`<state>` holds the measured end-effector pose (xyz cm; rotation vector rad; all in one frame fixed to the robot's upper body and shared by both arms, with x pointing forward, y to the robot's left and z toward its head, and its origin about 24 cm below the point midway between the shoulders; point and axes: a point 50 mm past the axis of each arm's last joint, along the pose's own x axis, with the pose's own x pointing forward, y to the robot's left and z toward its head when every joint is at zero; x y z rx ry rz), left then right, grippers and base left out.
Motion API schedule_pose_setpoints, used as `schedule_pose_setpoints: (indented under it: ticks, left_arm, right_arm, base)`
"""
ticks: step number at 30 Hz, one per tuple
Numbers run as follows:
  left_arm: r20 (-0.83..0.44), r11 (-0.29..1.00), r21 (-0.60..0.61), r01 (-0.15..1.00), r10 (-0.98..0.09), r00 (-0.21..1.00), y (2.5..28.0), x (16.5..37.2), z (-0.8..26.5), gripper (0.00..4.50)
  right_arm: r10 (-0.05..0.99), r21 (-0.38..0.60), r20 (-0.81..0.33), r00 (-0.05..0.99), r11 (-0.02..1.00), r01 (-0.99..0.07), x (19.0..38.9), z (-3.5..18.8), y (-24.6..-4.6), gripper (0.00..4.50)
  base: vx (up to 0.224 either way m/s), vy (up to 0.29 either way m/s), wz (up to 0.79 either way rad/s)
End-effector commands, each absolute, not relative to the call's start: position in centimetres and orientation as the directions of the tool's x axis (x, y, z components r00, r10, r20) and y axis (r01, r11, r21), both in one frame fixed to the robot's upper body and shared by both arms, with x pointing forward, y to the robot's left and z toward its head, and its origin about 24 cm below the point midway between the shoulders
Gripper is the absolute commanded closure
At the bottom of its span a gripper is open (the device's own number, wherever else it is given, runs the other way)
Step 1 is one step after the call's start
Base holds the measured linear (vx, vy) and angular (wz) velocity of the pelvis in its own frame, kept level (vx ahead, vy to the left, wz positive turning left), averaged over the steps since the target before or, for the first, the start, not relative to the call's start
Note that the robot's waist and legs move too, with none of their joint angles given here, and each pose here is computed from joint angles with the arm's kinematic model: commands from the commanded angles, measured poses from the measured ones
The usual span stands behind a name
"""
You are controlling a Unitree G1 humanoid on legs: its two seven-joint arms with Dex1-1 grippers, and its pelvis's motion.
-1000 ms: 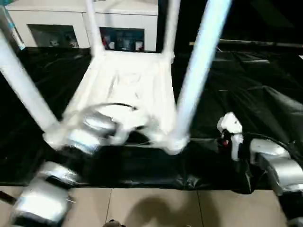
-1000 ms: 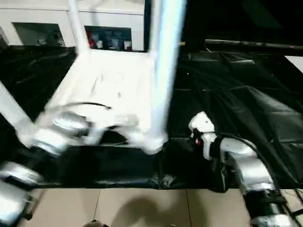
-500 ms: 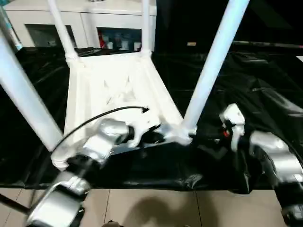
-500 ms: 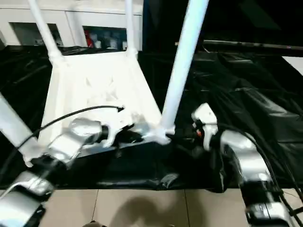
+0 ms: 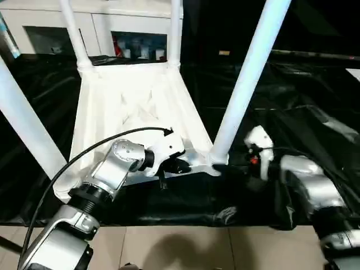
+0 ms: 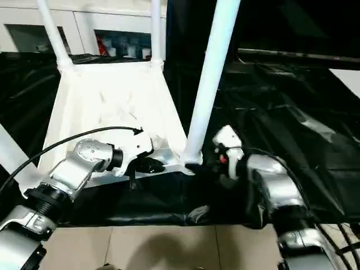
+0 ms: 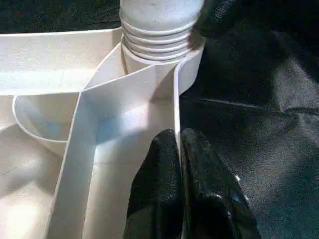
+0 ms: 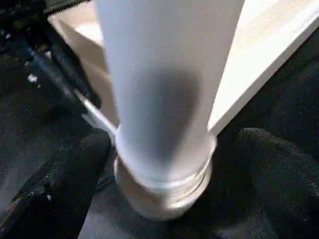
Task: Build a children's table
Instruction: Rotate leg to tighten
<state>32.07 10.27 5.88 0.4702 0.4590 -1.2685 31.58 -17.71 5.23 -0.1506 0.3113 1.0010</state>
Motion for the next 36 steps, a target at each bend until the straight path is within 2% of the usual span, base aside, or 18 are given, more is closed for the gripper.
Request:
schedule_pose_setpoints:
  ticks: [1,2,4,6,9,16,17,22,30,31,36]
  left_arm:
    - [-0.634,0.228,0.024,0.973,-0.749,0.192,11.0,31.3,4.1,4.47]
    - [-0.639,0.222,0.025,0.975,-0.746,0.186,11.1,31.3,4.1,4.20]
    - [-0.643,0.219,0.027,0.975,-0.743,0.185,11.1,31.3,4.1,4.20]
    - [-0.644,0.224,0.024,0.974,-0.742,0.187,11.2,31.3,4.0,3.86]
    - [-0.659,0.232,0.052,0.971,-0.723,0.208,11.5,31.5,3.9,3.84]
    - [-0.652,0.241,0.034,0.970,-0.730,0.204,11.6,31.5,3.9,3.84]
    - [-0.652,0.241,0.033,0.970,-0.731,0.204,11.6,31.5,3.9,4.14]
    - [-0.632,0.232,0.005,0.973,-0.753,0.183,11.6,31.4,4.0,4.39]
    - [-0.630,0.236,-0.009,0.972,-0.756,0.177,11.8,31.2,3.9,4.39]
    - [-0.630,0.236,-0.009,0.972,-0.756,0.177,11.8,31.2,3.9,4.46]
    - [-0.633,0.237,-0.011,0.971,-0.754,0.177,11.9,31.2,3.9,4.50]
  right_arm:
    - [0.800,0.002,-0.321,0.507,0.536,-0.844,31.8,5.5,-17.8,0.00]
    - [0.802,0.002,-0.321,0.504,0.533,-0.846,31.8,5.5,-17.8,0.00]
    - [0.803,-0.001,-0.321,0.503,0.531,-0.847,31.9,5.5,-17.8,0.00]
    - [0.803,-0.003,-0.320,0.503,0.530,-0.848,31.9,5.5,-17.7,0.00]
    - [0.804,-0.008,-0.320,0.501,0.527,-0.850,32.0,5.4,-17.7,0.00]
    - [0.807,-0.009,-0.313,0.500,0.524,-0.851,32.0,5.4,-17.5,0.00]
    - [0.807,-0.009,-0.313,0.500,0.524,-0.852,32.0,5.4,-17.4,0.00]
    - [0.810,-0.024,-0.308,0.499,0.517,-0.856,32.4,5.4,-17.0,0.00]
    - [0.808,-0.053,-0.334,0.485,0.498,-0.866,32.7,5.1,-16.5,0.00]
    - [0.808,-0.049,-0.334,0.485,0.499,-0.865,32.7,5.0,-16.4,0.17]
    - [0.808,-0.059,-0.341,0.481,0.492,-0.868,32.8,4.7,-16.1,0.45]
  base:
    - [0.000,0.000,0.00]
    - [0.000,0.000,0.00]
    - [0.000,0.000,0.00]
    - [0.000,0.000,0.00]
    - [0.000,0.000,0.00]
    - [0.000,0.000,0.00]
    - [0.000,0.000,0.00]
    - [0.000,0.000,0.00]
    - [0.000,0.000,0.00]
    - [0.000,0.000,0.00]
    - [0.000,0.000,0.00]
